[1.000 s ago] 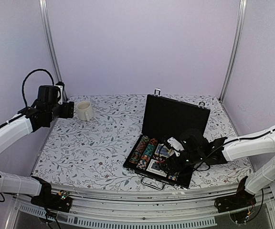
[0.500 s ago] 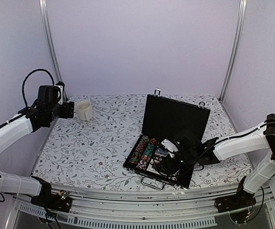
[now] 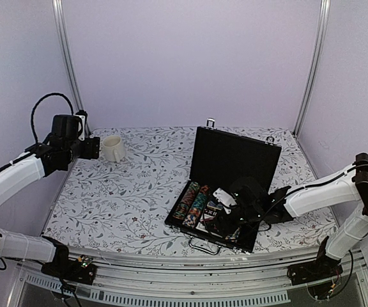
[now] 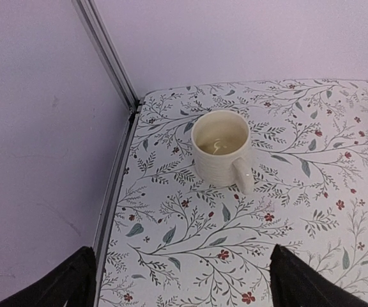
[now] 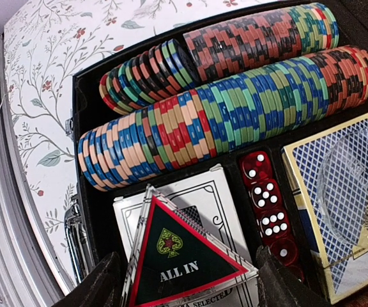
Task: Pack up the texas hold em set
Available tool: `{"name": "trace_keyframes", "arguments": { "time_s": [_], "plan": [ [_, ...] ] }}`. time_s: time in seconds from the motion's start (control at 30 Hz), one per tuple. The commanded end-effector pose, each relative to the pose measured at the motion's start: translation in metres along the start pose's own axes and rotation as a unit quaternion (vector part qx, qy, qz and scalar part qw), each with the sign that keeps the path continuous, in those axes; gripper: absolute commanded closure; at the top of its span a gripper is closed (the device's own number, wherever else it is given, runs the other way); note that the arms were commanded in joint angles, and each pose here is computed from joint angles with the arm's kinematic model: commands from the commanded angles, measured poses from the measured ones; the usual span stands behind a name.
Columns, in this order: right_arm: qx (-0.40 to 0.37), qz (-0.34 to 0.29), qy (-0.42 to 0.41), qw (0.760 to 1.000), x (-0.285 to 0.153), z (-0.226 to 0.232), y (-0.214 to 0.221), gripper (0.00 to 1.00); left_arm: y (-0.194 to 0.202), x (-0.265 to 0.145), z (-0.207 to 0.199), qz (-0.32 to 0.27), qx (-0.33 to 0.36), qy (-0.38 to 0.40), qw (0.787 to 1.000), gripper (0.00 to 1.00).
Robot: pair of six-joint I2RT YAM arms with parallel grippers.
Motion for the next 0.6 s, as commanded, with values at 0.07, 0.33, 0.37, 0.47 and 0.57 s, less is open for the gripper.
{"name": "trace_keyframes", "arguments": {
  "time_s": [0.07,0.33,0.37,0.47,0.57],
  "plan": [
    [0.006,0.038,0.012,0.999,0.000,-0.001,0.015,0.32,0.001,0.000,-0.006,-0.003,0.007,0.005,1.000,0.06],
    [0.002,0.006,0.019,1.000,-0.017,0.001,-0.001,0.11,0.001,0.000,-0.006,-0.003,0.008,0.005,1.000,0.06],
    [0.000,0.000,0.018,1.000,-0.020,0.002,-0.004,0.10,0.001,0.000,-0.006,-0.003,0.009,0.005,1.000,0.06],
    [0.000,-0.024,0.020,1.000,-0.034,0.004,-0.018,0.08,0.001,0.000,-0.006,-0.003,0.009,0.005,1.000,0.06],
    [0.025,-0.055,0.033,0.998,-0.053,-0.010,-0.029,0.04,0.002,0.000,-0.006,-0.002,0.009,0.003,1.000,0.06]
  ]
}}
Point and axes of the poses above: each gripper's point midway between its finger pads, its own x axis out along the fingers, its own z axis along the line the jaws close on, y = z × x, the point moved 5 cm from there along -x, back along the fingers, and after that the axes turned 2 degrees about -x, right-handed, at the moved point
